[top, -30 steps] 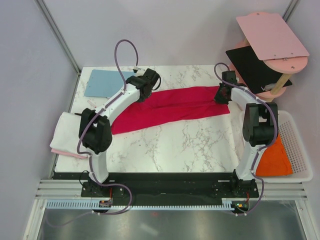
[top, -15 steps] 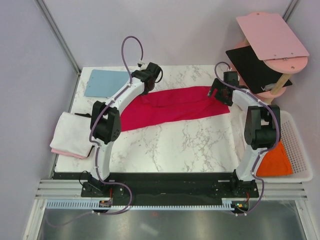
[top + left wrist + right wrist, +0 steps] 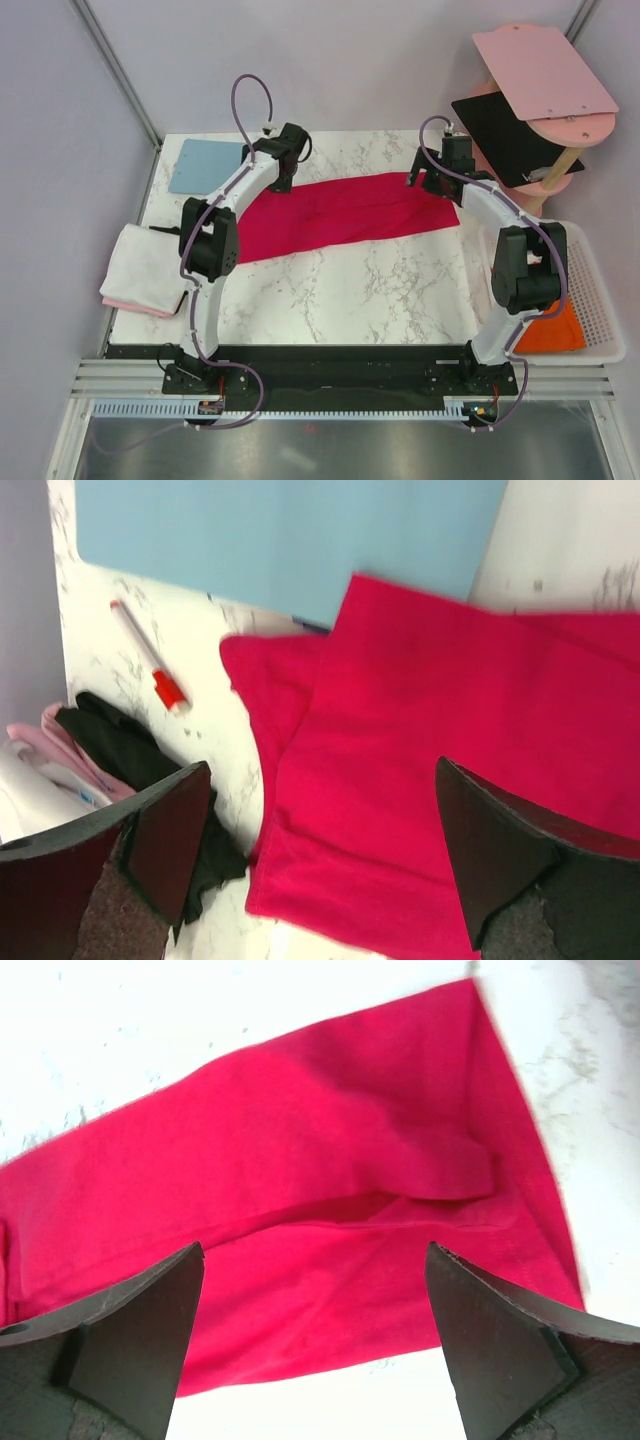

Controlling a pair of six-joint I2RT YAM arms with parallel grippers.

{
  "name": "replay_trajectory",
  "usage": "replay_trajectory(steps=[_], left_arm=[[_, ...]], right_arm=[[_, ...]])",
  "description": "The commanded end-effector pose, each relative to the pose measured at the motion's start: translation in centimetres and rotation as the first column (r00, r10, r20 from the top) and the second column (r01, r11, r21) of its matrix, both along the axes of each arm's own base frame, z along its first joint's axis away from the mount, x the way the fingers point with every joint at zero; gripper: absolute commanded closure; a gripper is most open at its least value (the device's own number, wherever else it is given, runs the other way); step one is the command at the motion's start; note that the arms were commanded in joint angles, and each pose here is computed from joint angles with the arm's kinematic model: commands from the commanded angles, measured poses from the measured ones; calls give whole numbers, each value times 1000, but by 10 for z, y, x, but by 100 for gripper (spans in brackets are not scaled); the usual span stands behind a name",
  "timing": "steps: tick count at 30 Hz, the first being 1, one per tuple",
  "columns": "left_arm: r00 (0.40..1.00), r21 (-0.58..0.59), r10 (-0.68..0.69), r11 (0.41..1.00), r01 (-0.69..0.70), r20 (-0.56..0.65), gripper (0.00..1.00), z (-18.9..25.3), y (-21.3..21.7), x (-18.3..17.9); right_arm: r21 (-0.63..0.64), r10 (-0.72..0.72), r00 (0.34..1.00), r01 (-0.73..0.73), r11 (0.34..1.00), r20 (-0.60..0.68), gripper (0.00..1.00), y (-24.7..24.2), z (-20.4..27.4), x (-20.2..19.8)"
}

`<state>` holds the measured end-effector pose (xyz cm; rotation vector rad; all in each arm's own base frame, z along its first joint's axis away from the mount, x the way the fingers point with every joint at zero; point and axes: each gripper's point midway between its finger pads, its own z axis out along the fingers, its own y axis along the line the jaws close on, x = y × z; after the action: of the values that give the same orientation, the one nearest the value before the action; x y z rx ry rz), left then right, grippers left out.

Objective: Fold and stack the t-shirts
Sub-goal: Fold the other side of the tshirt into a rectangle, then rotate the tshirt 90 degrees

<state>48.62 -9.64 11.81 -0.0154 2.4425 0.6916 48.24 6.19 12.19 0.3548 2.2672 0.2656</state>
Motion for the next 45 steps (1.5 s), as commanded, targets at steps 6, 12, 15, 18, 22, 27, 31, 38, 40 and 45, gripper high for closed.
replay_trajectory(steps=[6,12,15,18,22,27,31,38,40,45], left_arm=[[998,-233,-47,971,56,44,58,34,-29,-71],[998,-371,-58,928,45,-23,98,-7,-36,-120],[996,-369,-50,929,19,-75,98,-26,-33,-133],[990,-370,-51,929,-1,-130,98,-45,-34,-140],[982,-391,-62,920,-14,-180,98,-61,-42,-142],[971,-366,-40,929,-50,-235,98,-83,-39,-141],[965,-324,-5,942,-83,-261,98,-91,-29,-134],[966,-280,32,954,-107,-258,98,-94,-18,-119],[967,-273,30,956,-102,-255,98,-93,-20,-109],[970,-265,0,962,-67,-244,98,-90,-28,-84]], right_arm=[[-86,98,993,-92,992,68,99,31,22,34],[-198,44,999,-45,979,-8,100,21,-7,65],[-226,27,999,-34,973,-35,100,18,-20,75],[-264,-8,998,-8,965,-60,100,11,-33,83],[-304,-34,993,-2,953,-113,100,2,-56,84],[-346,-75,978,3,938,-195,100,-6,-79,70],[-389,-123,956,10,921,-268,100,-16,-94,53],[-445,-157,902,-43,894,-402,100,-28,-111,2],[-460,-150,892,-71,885,-426,100,-25,-104,-14],[-466,-119,843,-167,869,-524,100,-17,-105,-75]])
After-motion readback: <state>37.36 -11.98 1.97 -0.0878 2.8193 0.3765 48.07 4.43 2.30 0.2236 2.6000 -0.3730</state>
